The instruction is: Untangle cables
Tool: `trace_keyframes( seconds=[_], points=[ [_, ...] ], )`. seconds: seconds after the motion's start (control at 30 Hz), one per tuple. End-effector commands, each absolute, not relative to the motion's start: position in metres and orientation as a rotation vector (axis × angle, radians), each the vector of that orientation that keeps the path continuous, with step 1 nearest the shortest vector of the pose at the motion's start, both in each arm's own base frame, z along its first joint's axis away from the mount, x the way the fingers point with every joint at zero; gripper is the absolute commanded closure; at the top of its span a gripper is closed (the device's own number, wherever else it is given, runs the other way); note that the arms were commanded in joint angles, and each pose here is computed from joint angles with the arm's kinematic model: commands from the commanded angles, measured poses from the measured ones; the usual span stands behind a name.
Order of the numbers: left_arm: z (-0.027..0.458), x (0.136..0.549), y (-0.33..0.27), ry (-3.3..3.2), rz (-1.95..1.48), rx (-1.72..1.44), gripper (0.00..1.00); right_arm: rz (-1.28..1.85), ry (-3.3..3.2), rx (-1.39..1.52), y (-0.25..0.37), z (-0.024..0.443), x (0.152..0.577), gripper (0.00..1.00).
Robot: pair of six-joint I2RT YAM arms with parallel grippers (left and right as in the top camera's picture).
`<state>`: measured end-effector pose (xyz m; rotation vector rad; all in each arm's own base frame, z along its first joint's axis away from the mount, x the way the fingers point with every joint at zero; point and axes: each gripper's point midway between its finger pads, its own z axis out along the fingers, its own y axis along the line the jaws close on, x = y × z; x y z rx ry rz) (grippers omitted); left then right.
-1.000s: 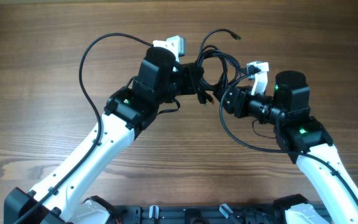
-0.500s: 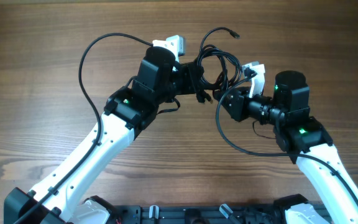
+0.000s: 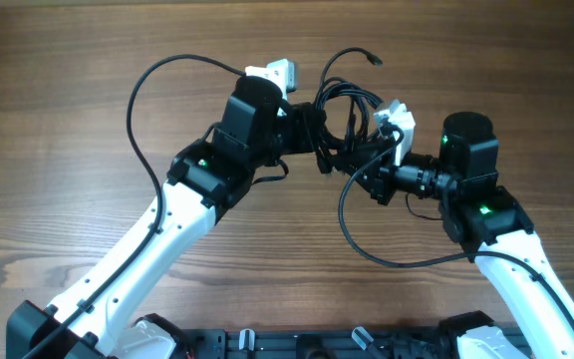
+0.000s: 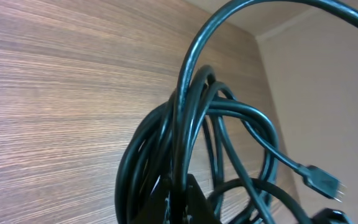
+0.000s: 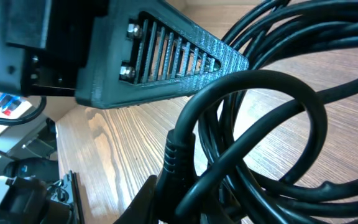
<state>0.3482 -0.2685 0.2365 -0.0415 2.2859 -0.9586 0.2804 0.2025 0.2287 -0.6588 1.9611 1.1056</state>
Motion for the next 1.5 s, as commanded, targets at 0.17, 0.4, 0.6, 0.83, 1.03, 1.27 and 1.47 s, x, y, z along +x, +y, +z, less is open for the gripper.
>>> trace_keyframes(
  seconds=[0.17,0.4,0.6,0.83,1.03,1.27,1.47],
  points=[
    [0.248,0.369,-0.234,2.239,-0.867,-0.153,0.96,1.115,1.955,-0.691,0.205,0.233,0.277,0.00],
    [0.248,0.367,-0.236,2.245,-0.881,-0.143,0.96,0.996,2.138,-0.301,0.180,0.215,0.307,0.00],
    [0.241,0.363,-0.235,2.273,-0.857,-0.115,0.96,1.000,2.188,-0.092,0.171,0.211,0.316,0.00],
    [0.244,0.352,-0.250,2.268,-0.894,0.080,0.96,0.995,2.206,0.059,0.164,0.209,0.322,0.00],
    [0.245,0.351,-0.251,2.243,-0.855,0.182,0.96,1.029,2.212,0.057,0.167,0.210,0.319,0.00],
    [0.251,0.349,-0.261,2.202,-0.856,0.248,0.96,1.162,2.224,0.025,0.180,0.215,0.307,0.02],
    [0.257,0.352,-0.262,2.176,-0.864,0.249,0.96,1.199,2.197,-0.148,0.190,0.220,0.296,0.05]
  ],
)
